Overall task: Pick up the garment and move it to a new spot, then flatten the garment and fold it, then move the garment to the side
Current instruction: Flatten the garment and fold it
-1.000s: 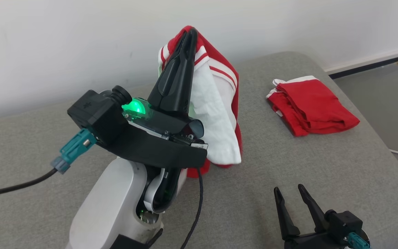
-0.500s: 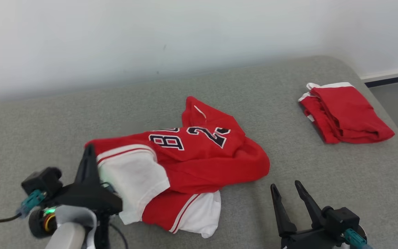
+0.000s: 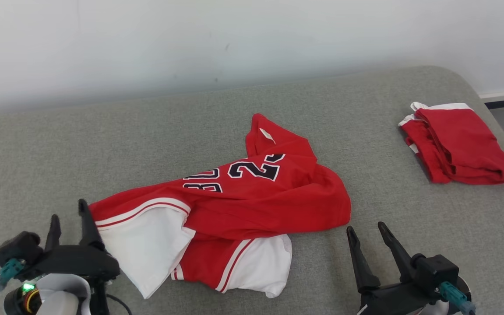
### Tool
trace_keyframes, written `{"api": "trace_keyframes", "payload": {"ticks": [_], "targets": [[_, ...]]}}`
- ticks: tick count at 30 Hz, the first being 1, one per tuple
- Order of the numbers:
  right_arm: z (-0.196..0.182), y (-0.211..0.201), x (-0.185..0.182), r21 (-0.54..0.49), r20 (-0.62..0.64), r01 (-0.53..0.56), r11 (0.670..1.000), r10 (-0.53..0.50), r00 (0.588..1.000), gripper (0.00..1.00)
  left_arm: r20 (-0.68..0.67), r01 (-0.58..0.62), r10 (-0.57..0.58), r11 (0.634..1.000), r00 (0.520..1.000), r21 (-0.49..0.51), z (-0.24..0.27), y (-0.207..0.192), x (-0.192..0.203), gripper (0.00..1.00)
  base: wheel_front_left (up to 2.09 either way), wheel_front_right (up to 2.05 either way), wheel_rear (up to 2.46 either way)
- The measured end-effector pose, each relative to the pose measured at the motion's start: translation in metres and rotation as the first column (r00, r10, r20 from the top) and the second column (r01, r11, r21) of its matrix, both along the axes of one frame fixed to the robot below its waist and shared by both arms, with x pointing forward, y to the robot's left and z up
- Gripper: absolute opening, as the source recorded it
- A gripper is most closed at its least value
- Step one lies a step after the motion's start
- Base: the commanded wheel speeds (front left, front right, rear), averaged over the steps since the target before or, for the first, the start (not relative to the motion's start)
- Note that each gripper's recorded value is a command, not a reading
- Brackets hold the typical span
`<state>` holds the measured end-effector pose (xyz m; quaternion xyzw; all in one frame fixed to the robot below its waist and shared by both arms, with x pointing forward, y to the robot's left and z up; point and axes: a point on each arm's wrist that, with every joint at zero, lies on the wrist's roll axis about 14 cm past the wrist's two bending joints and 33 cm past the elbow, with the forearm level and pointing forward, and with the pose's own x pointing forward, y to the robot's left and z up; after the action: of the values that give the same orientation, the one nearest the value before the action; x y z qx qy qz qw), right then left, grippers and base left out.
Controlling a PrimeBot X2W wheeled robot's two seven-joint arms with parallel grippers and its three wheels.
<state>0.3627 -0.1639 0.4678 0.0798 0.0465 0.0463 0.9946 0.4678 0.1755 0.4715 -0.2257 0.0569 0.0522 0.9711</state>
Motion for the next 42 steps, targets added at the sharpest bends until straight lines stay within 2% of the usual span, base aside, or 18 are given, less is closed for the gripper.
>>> {"api": "trace_keyframes", "payload": {"ticks": [5, 8, 13, 14, 18, 25, 32, 33, 34, 35, 36, 37, 42], "targets": [[-0.006, -0.006, 0.006, -0.024, -0.051, 0.006, 1.000, -0.007, 0.999, 1.00, 0.077, 0.099, -0.105, 0.992, 0.992, 0.075, 0.014, -0.020, -0.007, 1.00, 0.00, 0.00, 0.00], [-0.009, -0.002, 0.015, -0.035, -0.088, -0.015, 0.999, 0.012, 0.996, 1.00, 0.176, 0.152, -0.173, 0.980, 0.969, 0.126, 0.037, -0.036, -0.019, 1.00, 0.00, 0.00, 0.00], [-0.025, -0.002, 0.030, -0.044, -0.199, -0.032, 0.999, 0.023, 0.980, 1.00, 0.251, 0.185, -0.231, 0.963, 0.940, 0.195, 0.051, -0.047, -0.045, 1.00, 0.00, 0.00, 0.00], [-0.038, -0.002, 0.033, -0.055, -0.265, -0.043, 0.998, 0.027, 0.964, 1.00, 0.256, 0.178, -0.232, 0.960, 0.939, 0.217, 0.051, -0.044, -0.054, 1.00, 0.00, 0.00, 0.00], [-0.048, -0.002, 0.040, -0.057, -0.318, -0.050, 0.997, 0.029, 0.947, 1.00, 0.243, 0.163, -0.216, 0.961, 0.946, 0.222, 0.046, -0.037, -0.064, 1.00, 0.00, 0.00, 0.00], [-0.061, -0.006, 0.054, -0.061, -0.380, -0.037, 0.997, 0.011, 0.925, 1.00, 0.261, 0.121, -0.195, 0.954, 0.945, 0.275, 0.053, -0.019, -0.075, 1.00, 0.00, 0.00, 0.00], [-0.074, 0.005, 0.055, -0.037, -0.431, -0.063, 0.997, 0.041, 0.901, 1.00, 0.234, 0.113, -0.181, 0.954, 0.955, 0.277, 0.045, -0.012, -0.086, 1.00, 0.00, 0.00, 0.00], [-0.074, 0.006, 0.055, -0.030, -0.434, -0.063, 0.998, 0.044, 0.900, 0.91, 0.234, 0.109, -0.177, 0.955, 0.956, 0.277, 0.045, -0.011, -0.087, 1.00, 0.00, 0.00, 0.00], [-0.074, 0.007, 0.054, -0.024, -0.434, -0.064, 0.998, 0.047, 0.900, 0.66, 0.233, 0.107, -0.174, 0.955, 0.957, 0.276, 0.045, -0.010, -0.088, 1.00, 0.00, 0.00, 0.00], [-0.074, 0.009, 0.054, -0.019, -0.434, -0.066, 0.998, 0.052, 0.900, 0.35, 0.230, 0.107, -0.173, 0.955, 0.958, 0.275, 0.044, -0.009, -0.090, 1.00, 0.00, 0.00, 0.00], [-0.073, 0.010, 0.054, -0.013, -0.433, -0.068, 0.998, 0.056, 0.900, 0.15, 0.229, 0.107, -0.173, 0.956, 0.958, 0.275, 0.044, -0.008, -0.091, 1.00, 0.00, 0.00, 0.00], [-0.073, 0.011, 0.053, -0.008, -0.433, -0.071, 0.997, 0.060, 0.900, 0.00, 0.230, 0.107, -0.173, 0.956, 0.958, 0.274, 0.044, -0.008, -0.091, 1.00, 0.00, 0.00, 0.00], [-0.063, 0.013, 0.053, 0.008, -0.398, -0.069, 0.998, 0.066, 0.915, 0.00, 0.229, 0.115, -0.179, 0.957, 0.957, 0.266, 0.043, -0.011, -0.089, 1.00, 0.00, 0.00, 0.00]]}}
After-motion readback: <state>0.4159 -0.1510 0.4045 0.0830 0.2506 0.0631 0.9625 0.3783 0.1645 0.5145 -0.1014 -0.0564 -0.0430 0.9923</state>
